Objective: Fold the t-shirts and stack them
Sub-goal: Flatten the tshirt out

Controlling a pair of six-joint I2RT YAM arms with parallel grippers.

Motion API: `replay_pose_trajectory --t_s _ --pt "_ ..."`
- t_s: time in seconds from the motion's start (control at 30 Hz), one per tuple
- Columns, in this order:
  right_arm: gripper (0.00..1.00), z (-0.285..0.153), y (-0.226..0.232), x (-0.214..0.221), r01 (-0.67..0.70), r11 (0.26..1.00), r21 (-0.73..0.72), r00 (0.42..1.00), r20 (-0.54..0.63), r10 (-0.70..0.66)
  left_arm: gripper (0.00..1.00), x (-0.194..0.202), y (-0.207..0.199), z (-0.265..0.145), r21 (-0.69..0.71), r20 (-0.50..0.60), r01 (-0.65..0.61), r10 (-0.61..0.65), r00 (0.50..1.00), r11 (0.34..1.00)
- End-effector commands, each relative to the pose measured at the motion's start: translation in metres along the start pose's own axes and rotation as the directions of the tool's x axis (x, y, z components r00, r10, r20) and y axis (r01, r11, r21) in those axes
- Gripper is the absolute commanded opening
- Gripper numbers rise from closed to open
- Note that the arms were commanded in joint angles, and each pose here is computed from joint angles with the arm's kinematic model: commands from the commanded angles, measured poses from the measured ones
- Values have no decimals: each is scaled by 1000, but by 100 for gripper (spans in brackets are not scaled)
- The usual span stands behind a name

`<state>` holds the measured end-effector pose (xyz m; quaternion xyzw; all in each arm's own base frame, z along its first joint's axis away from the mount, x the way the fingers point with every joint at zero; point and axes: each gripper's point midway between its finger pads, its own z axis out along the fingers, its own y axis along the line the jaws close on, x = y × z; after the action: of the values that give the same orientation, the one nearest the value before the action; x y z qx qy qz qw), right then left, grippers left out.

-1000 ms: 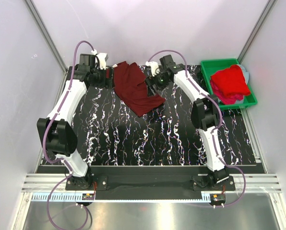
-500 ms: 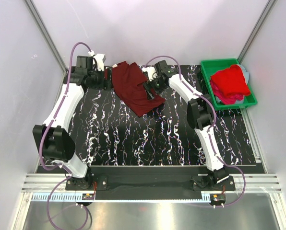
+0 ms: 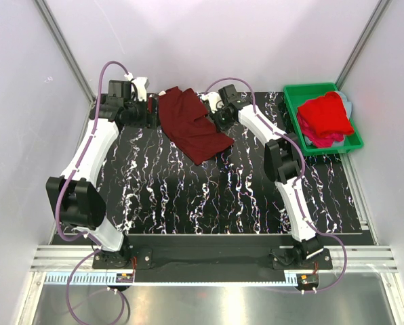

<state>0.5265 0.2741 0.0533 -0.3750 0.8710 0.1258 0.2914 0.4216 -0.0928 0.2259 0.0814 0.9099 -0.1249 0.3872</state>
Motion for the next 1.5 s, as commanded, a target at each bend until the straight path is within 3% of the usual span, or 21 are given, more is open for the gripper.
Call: replay_pose_trajectory --t_s 0.0,0.03,0.17,0.37,0.5,0.67,0.77,0.83,0.93,1.0,1.07,1.17,1.33,1.47 --pt "5 -14 -4 -11 16 1000 16 999 28 -16 80 -16 -4 -5 18 65 -2 1 998 1000" --pt "0 -16 -4 -12 17 1000 18 999 29 -18 80 -16 -4 -5 18 67 -2 1 998 1000" --pt "0 -39 -6 -27 38 999 38 997 63 -40 80 -15 -3 -3 15 64 -1 0 998 1000" --pt "0 -144 -13 -111 69 984 163 949 293 -115 80 -24 6 -4 -36 88 17 -14 996 999" --pt "0 -238 0 -170 153 960 235 848 467 -250 76 -34 30 -3 -131 117 47 -32 993 990" --pt "0 -317 21 -204 205 931 301 728 589 -351 70 -54 45 -4 -163 157 90 -64 986 983" --pt "0 -380 43 -218 212 925 314 623 686 -375 70 -65 45 -7 -161 181 93 -63 981 983" --pt "0 -391 49 -219 220 925 311 596 708 -380 70 -69 44 -8 -158 192 96 -65 979 983" --pt "0 -371 50 -200 231 932 278 656 663 -360 70 -69 44 -6 -150 192 105 -75 979 983" --pt "0 -329 49 -170 272 936 224 739 574 -352 71 -67 42 -5 -140 186 111 -84 979 984" --pt "0 -289 56 -124 305 943 131 829 452 -330 72 -67 39 -4 -122 182 108 -85 980 987" --pt "0 -264 69 -56 285 958 41 899 336 -281 73 -61 25 2 -45 148 97 -90 985 994" --pt "0 -268 95 -3 235 972 -16 917 335 -216 71 -44 -11 26 156 58 103 -113 992 982" --pt "0 -283 105 -26 208 976 -59 904 394 -168 69 -50 -8 37 148 61 130 -141 988 980"
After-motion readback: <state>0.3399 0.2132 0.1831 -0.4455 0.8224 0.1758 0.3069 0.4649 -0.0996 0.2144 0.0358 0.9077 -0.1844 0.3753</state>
